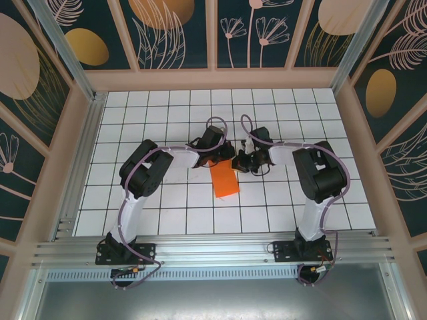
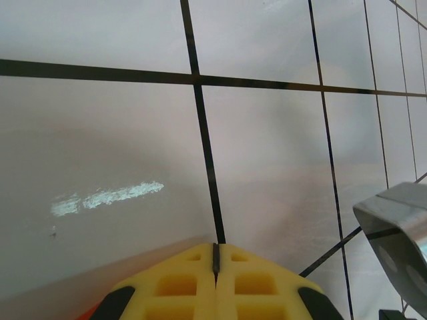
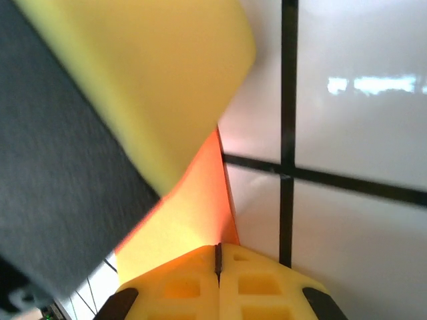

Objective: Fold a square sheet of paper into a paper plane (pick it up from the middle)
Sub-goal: First fold in half a square sheet of paper at the center of the table.

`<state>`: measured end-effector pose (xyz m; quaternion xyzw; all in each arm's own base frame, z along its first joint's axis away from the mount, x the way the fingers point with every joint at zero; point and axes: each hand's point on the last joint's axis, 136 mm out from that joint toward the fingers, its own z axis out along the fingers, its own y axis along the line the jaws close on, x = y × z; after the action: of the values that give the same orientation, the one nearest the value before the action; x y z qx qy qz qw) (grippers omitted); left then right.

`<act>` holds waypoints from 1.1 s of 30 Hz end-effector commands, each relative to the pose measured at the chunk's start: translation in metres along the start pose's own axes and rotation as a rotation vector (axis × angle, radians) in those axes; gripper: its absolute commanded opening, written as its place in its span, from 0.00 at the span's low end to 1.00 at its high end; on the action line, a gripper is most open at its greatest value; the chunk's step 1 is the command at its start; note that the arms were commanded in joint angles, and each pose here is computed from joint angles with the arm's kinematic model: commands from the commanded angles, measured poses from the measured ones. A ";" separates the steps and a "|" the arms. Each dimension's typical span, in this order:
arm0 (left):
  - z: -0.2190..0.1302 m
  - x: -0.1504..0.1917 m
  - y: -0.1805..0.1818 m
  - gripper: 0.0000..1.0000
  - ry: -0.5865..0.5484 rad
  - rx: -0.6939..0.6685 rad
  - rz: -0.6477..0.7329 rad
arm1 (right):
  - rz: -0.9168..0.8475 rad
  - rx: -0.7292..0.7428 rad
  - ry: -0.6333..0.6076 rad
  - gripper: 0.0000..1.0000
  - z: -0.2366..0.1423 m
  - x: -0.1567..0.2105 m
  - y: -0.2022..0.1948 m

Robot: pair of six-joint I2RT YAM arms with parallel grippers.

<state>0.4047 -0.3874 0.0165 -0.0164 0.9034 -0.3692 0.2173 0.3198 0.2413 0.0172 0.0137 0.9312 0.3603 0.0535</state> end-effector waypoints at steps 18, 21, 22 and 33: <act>0.005 0.029 0.057 0.00 0.106 -0.183 -0.061 | 0.048 0.032 0.138 0.08 -0.046 0.102 -0.013; -0.005 0.003 0.022 0.04 0.072 -0.127 -0.035 | -0.001 0.065 0.032 0.14 -0.059 0.079 -0.004; -0.012 -0.009 0.007 0.08 0.052 -0.104 -0.024 | -0.012 0.082 -0.005 0.18 -0.063 0.070 -0.003; -0.119 -0.075 -0.006 0.44 -0.180 -0.098 -0.121 | -0.134 0.208 -0.132 0.51 -0.053 0.022 0.013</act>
<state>0.4306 -0.3296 0.1169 -0.0806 0.8934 -0.3555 0.2625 0.2751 0.2129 0.0658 -0.0101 0.9509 0.2868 0.1157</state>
